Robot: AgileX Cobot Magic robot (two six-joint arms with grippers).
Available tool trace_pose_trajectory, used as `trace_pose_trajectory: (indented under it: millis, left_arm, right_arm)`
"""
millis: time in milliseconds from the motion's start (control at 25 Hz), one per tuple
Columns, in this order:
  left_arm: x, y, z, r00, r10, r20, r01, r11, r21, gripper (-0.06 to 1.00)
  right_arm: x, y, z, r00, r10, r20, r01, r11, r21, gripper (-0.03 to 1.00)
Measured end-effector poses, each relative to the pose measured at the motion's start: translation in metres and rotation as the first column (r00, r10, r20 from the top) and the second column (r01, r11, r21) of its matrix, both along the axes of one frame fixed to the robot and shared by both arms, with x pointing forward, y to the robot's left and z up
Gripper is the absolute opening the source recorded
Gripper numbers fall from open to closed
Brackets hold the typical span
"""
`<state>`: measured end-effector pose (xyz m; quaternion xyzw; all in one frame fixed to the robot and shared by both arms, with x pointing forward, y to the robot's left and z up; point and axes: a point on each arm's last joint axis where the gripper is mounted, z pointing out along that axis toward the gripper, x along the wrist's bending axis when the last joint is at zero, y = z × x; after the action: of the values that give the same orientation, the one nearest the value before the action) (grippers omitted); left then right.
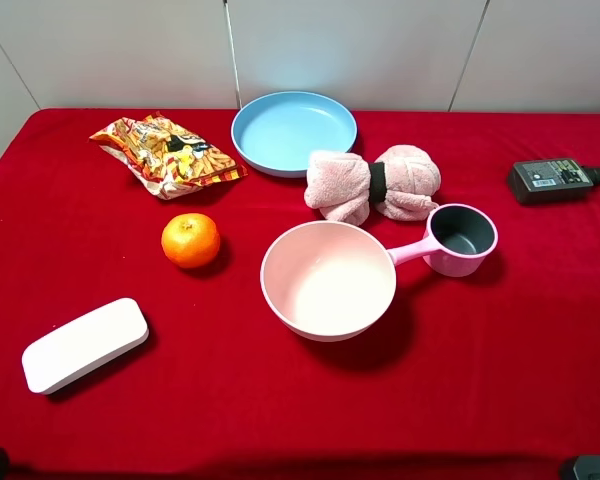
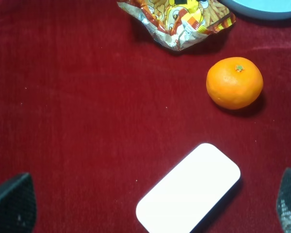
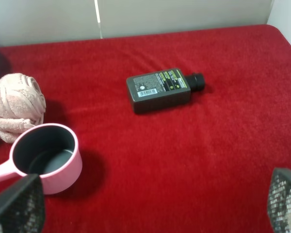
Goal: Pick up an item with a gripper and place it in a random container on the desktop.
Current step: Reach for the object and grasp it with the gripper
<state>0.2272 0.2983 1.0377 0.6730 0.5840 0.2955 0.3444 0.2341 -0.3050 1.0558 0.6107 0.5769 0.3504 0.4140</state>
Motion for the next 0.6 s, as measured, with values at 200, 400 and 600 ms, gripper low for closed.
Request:
trace_pose_trajectory:
  millis: [200, 400, 600]
  left_arm:
    - [0.0, 0.0, 0.0, 1.0, 0.0, 0.0, 0.0, 1.0, 0.0, 0.99]
    - [0.0, 0.0, 0.0, 1.0, 0.0, 0.0, 0.0, 1.0, 0.0, 0.99]
    - [0.0, 0.0, 0.0, 1.0, 0.0, 0.0, 0.0, 1.0, 0.0, 0.99]
  right_arm:
    - [0.0, 0.0, 0.0, 1.0, 0.0, 0.0, 0.0, 1.0, 0.0, 0.69]
    - [0.0, 0.0, 0.0, 1.0, 0.0, 0.0, 0.0, 1.0, 0.0, 0.69]
    - [0.0, 0.0, 0.0, 1.0, 0.0, 0.0, 0.0, 1.0, 0.0, 0.69]
